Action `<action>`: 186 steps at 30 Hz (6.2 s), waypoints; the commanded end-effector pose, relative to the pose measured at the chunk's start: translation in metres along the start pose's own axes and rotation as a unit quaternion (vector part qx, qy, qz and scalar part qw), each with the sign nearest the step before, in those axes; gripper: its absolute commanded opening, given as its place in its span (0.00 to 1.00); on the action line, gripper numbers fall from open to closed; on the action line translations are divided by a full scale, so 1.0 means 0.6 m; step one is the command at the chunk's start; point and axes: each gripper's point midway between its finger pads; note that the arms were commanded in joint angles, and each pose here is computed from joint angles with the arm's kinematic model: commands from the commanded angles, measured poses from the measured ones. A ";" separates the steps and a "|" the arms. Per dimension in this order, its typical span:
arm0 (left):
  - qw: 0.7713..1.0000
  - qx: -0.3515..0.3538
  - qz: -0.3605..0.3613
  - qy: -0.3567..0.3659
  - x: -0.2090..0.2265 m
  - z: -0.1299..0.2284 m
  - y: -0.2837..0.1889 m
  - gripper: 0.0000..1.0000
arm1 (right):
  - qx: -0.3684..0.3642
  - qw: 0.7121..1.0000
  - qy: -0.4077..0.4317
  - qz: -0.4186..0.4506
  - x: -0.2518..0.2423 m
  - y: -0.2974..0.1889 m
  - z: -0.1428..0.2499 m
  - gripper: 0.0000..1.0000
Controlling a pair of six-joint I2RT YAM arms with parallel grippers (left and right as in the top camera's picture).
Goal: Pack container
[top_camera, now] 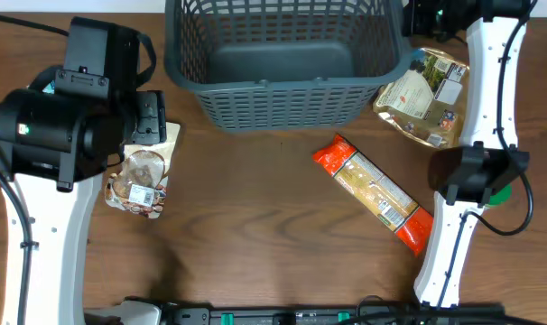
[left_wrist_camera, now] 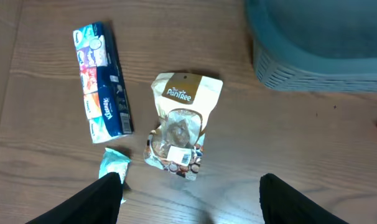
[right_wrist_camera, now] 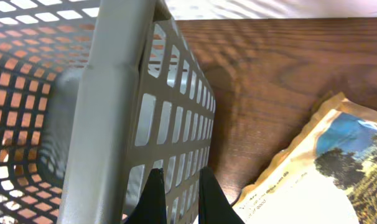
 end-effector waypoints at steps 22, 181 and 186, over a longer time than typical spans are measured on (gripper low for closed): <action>1.000 -0.001 -0.007 -0.005 0.008 0.002 -0.004 0.71 | 0.013 0.993 -0.090 -0.079 0.123 0.033 0.008 0.01; 0.999 0.048 -0.020 0.010 0.019 0.042 -0.006 0.88 | -0.127 0.961 0.121 0.214 -0.100 -0.351 0.096 0.01; 0.999 0.047 -0.020 0.010 0.019 0.042 -0.006 0.88 | -0.122 0.961 0.123 0.217 -0.102 -0.351 0.101 0.01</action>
Point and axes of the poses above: each gripper's point midway between its finger pads, its own y axis out along the fingers, its own x axis along the line the jaws close on, z = x × y, and after that the axes turned 4 degrees about -y, right-handed
